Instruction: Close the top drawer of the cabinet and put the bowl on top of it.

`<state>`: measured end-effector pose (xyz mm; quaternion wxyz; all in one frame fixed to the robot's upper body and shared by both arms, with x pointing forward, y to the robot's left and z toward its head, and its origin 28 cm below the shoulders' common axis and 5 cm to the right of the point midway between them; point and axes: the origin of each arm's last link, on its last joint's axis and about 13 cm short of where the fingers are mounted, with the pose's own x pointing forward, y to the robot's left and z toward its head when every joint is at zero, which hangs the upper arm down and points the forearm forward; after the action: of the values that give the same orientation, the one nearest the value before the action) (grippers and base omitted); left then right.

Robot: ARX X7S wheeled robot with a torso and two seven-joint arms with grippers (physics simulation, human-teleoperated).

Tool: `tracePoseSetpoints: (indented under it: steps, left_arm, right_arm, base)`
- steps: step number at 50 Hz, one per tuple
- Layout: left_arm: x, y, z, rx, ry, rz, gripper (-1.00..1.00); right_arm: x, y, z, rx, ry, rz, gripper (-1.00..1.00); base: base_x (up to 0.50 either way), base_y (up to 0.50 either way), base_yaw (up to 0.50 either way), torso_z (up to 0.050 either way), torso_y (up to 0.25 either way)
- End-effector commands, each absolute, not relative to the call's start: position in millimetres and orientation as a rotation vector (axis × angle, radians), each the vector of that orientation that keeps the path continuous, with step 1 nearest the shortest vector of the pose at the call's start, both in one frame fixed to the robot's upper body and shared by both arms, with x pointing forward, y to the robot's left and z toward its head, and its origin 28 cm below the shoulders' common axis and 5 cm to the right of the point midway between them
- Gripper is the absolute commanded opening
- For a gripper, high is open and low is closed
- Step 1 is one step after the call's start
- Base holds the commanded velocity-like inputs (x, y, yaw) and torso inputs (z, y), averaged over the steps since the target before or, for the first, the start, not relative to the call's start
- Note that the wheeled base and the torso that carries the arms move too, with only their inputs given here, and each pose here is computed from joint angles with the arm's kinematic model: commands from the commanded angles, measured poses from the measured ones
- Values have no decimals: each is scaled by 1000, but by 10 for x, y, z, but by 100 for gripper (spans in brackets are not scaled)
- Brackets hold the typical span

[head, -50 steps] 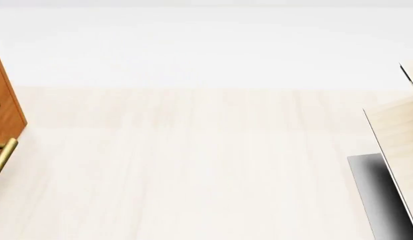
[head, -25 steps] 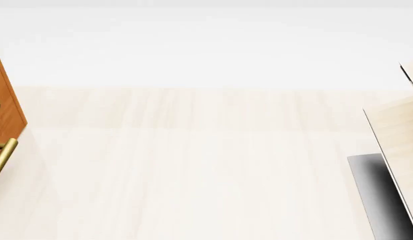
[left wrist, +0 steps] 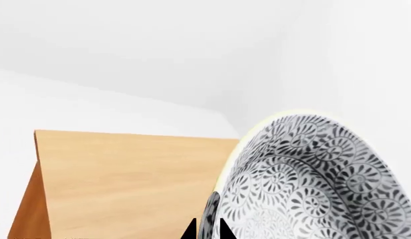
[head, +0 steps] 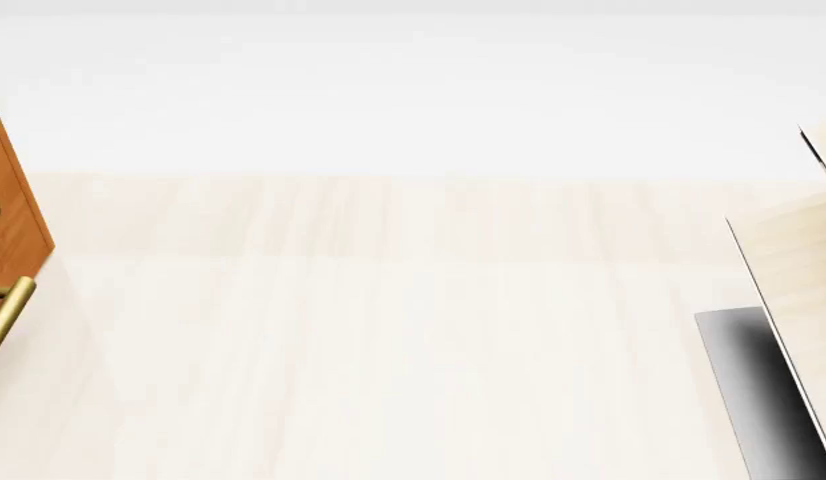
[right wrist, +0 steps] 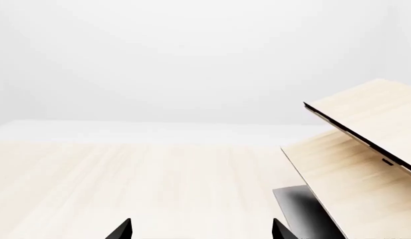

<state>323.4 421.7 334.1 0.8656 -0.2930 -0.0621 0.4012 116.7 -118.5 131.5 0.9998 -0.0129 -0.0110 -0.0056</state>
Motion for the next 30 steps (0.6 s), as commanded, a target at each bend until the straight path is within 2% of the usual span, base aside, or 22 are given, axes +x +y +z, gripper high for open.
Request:
tracePoseSetpoints:
  steps: [1,16,30]
  left_arm:
    - [3217,4272,3320,-623,-149,888,-100]
    - [3376,4168,3200,-549,-100,847,-100]
    - [3347,4273,3069,-588,-85,893,-100]
  right_arm:
    - [1160,-1191,1298,-23,-21,-13,100]
    - [1156,-1207,1288,-18,-20,-17,100]
    - [1194,-1190,1269,-19,-12,-11,100]
  base:
    - [0,0,0,0,0]
    - [0,0,0,0,0]
    - [0,0,0,0,1]
